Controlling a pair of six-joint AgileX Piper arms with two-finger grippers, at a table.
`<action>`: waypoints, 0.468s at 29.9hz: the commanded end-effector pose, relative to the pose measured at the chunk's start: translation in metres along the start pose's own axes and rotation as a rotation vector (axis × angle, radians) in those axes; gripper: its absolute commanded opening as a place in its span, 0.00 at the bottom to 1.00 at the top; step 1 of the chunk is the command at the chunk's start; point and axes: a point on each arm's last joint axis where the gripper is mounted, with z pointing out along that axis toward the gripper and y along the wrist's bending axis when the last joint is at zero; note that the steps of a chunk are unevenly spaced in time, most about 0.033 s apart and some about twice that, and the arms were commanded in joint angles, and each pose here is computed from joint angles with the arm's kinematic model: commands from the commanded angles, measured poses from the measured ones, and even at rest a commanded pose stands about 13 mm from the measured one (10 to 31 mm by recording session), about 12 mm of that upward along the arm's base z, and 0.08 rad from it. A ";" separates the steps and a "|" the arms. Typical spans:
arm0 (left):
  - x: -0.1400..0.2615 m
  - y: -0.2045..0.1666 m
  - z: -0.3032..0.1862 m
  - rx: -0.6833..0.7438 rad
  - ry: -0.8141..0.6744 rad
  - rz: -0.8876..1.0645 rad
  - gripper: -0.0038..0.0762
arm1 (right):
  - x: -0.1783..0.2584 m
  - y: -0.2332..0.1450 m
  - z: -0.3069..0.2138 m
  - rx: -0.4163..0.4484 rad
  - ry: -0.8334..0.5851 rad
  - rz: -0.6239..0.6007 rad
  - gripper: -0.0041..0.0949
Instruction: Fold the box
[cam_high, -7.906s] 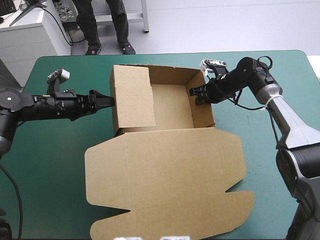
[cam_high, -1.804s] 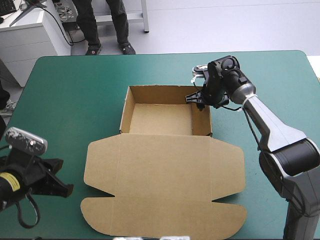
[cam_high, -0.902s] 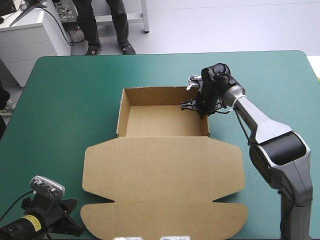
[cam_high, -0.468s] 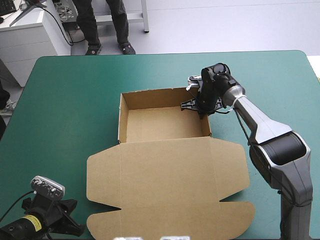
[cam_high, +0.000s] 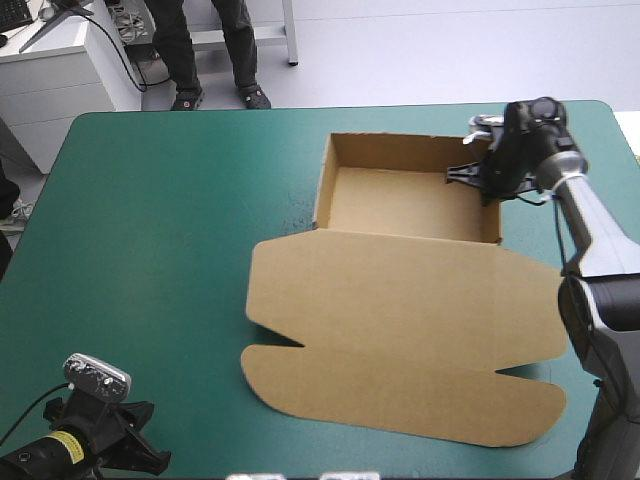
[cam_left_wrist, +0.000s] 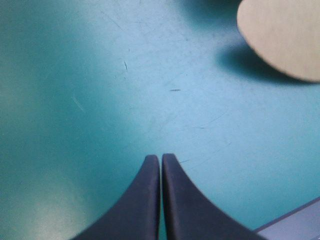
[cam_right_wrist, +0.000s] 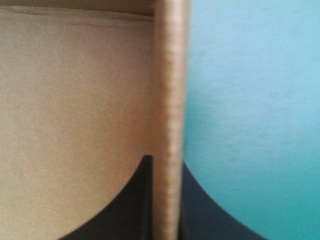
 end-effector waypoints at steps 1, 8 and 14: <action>-0.009 0.000 -0.004 0.005 -0.056 -0.002 0.04 | -0.001 -0.061 -0.048 0.045 -0.094 0.062 0.03; -0.009 0.000 -0.004 0.005 -0.056 -0.002 0.04 | 0.016 -0.178 -0.059 0.159 -0.100 0.299 0.03; -0.009 0.000 -0.004 0.005 -0.056 -0.002 0.04 | 0.033 -0.227 -0.068 0.258 -0.090 0.386 0.03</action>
